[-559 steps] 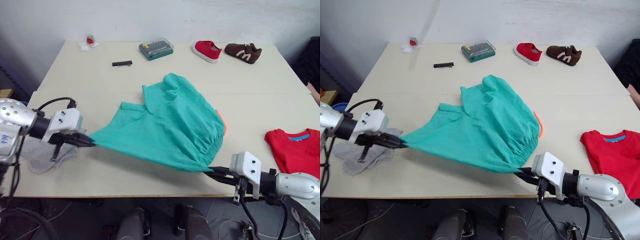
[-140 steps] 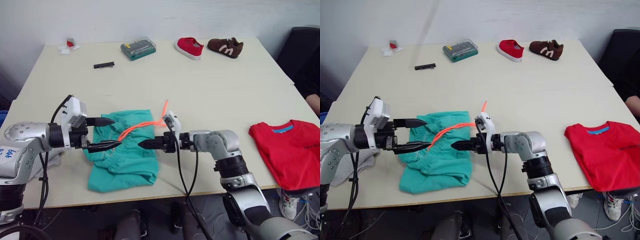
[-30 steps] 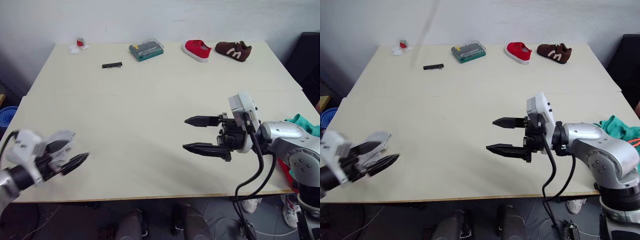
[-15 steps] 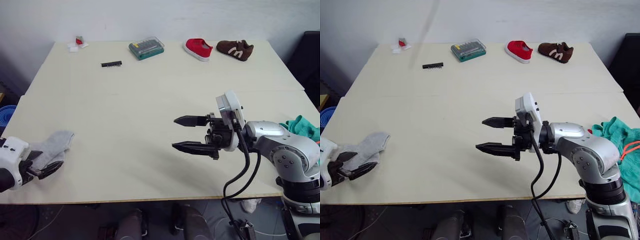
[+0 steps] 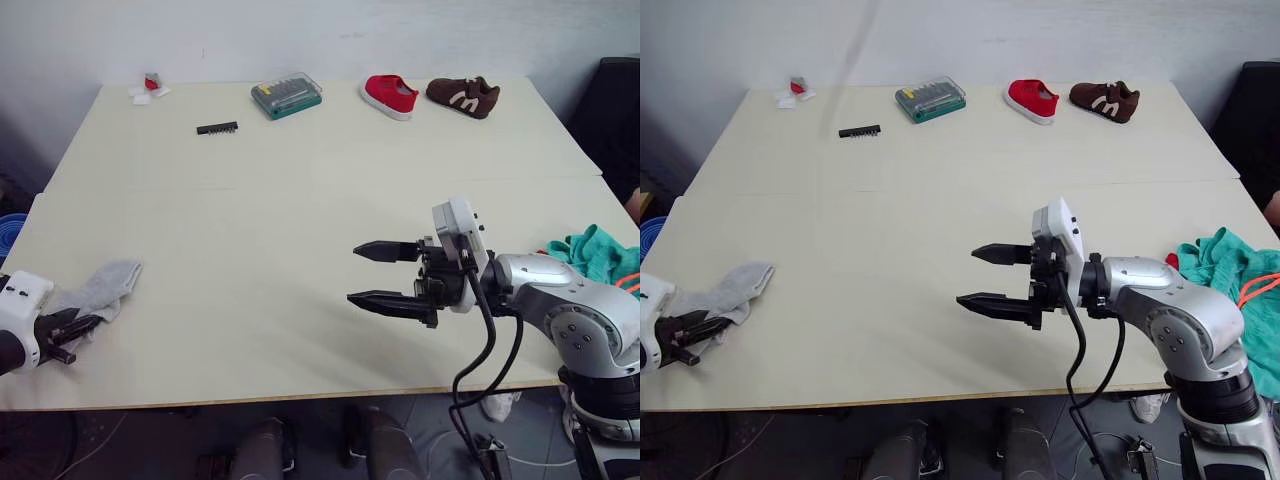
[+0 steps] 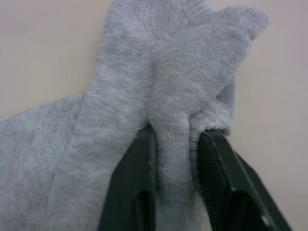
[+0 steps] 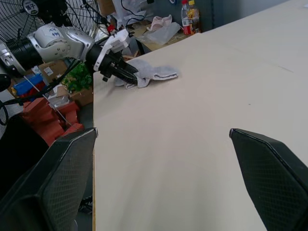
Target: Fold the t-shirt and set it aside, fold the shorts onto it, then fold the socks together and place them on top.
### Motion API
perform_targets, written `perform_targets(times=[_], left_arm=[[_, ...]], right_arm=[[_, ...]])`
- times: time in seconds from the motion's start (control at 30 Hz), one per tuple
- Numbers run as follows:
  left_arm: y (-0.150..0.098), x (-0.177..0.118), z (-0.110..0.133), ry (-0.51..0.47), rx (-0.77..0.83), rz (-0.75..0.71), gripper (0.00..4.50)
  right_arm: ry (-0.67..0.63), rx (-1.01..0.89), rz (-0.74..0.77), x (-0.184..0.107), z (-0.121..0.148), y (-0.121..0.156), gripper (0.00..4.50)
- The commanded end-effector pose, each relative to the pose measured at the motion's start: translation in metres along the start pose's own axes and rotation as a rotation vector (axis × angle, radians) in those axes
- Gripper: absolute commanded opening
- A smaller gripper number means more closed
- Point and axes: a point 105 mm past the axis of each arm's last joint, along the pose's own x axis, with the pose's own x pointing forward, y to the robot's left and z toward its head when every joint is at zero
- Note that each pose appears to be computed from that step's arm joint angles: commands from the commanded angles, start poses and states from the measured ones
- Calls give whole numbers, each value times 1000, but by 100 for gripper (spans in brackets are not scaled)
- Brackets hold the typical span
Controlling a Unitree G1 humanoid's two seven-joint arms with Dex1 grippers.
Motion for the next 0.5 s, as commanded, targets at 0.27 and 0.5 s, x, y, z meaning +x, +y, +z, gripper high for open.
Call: perform_targets(times=[0.27,0.5], left_arm=[[-137,36,78,-126,53,-437,1],[-222,62,100,-43,53,-635,1]], right_arm=[[77,-90,-34,-16,-6,10,450],[78,-71,-51,-21,-8,18,450]])
